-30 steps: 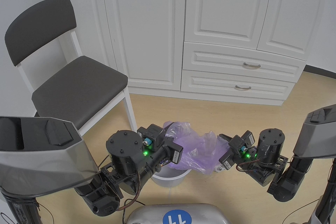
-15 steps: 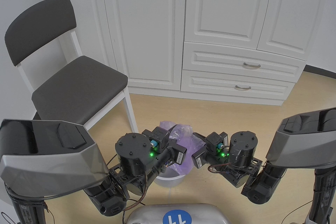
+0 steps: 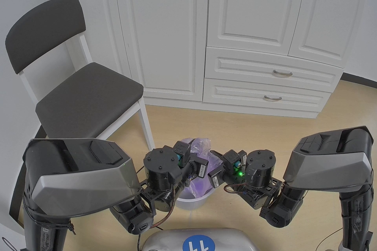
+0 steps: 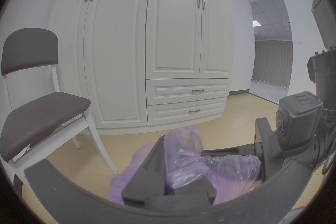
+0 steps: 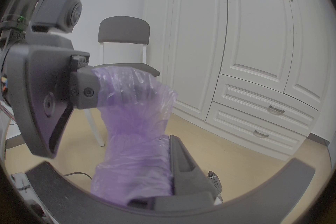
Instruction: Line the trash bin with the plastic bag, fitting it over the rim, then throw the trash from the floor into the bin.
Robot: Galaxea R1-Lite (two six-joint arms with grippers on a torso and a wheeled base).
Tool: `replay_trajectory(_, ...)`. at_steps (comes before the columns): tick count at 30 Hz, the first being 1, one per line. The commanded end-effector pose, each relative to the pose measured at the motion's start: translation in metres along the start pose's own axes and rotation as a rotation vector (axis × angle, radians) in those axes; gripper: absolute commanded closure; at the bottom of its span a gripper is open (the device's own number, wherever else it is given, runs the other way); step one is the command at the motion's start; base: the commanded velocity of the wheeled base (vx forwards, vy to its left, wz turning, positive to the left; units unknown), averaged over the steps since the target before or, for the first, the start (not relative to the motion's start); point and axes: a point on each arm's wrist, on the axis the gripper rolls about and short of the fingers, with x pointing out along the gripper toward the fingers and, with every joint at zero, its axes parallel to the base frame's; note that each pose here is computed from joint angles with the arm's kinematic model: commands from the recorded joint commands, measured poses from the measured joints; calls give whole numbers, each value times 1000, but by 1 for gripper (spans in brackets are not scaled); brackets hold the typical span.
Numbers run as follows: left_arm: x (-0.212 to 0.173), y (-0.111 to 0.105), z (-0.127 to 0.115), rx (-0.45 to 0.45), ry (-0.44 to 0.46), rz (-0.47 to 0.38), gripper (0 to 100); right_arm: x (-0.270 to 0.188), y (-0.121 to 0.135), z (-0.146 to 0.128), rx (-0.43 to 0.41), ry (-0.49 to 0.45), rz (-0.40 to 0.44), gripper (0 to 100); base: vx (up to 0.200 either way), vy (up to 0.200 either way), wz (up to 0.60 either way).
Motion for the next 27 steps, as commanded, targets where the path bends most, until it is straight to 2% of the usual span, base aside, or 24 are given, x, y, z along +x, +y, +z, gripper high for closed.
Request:
replay_trajectory(1,8,6,-10,6,15,23,100,10,1,-8,29,-10,-9,100,0,0,0)
replay_trajectory(27,23,27,-31,23,86,87,100,37,3,-32,125,-10,-27,100,0,0,0)
